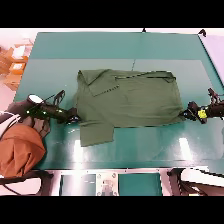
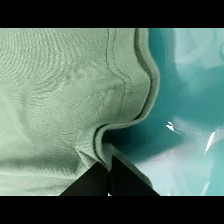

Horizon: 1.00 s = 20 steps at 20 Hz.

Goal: Fold the shirts.

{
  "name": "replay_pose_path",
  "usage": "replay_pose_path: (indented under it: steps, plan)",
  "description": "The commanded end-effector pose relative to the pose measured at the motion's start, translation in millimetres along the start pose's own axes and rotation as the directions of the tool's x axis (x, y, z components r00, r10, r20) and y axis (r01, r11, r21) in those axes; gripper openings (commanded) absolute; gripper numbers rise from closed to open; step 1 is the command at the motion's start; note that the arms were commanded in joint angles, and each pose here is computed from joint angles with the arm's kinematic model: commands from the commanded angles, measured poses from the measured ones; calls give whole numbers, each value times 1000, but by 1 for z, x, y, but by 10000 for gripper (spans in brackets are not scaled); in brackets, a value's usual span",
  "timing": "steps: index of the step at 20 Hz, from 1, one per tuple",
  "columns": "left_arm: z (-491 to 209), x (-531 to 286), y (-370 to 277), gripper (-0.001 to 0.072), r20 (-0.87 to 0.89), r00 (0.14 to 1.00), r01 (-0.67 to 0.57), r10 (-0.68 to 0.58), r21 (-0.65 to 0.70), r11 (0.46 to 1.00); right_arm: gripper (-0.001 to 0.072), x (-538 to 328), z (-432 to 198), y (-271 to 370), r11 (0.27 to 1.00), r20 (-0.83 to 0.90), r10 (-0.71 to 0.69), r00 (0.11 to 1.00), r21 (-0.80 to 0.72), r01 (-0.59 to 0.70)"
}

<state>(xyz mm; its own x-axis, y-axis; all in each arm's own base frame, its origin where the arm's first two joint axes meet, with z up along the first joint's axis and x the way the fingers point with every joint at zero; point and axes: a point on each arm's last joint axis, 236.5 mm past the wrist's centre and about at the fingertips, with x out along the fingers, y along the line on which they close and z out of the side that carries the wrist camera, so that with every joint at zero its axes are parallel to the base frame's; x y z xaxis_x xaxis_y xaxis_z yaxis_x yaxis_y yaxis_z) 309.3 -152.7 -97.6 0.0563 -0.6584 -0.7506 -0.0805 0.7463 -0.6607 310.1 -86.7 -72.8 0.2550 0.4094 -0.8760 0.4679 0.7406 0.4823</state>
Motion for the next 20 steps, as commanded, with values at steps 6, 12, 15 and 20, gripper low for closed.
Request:
replay_pose_path:
  steps: [6,12,15,20]
  plan:
    - [27,-56,-81,25,-5,990,141,-143,211,967,14,-32,0,41,994,-12,103,995,-40,-104]
    - [74,-301,-268,25,444,845,-63,-298,636,769,14,-253,36,223,844,362,437,823,-480,-238]
    - [16,-421,-368,25,611,654,-299,-446,751,589,15,-384,13,286,797,621,518,589,-601,-67]
    - [-96,-508,-428,26,691,381,-506,-615,712,487,14,-539,-65,304,839,878,468,105,-478,259]
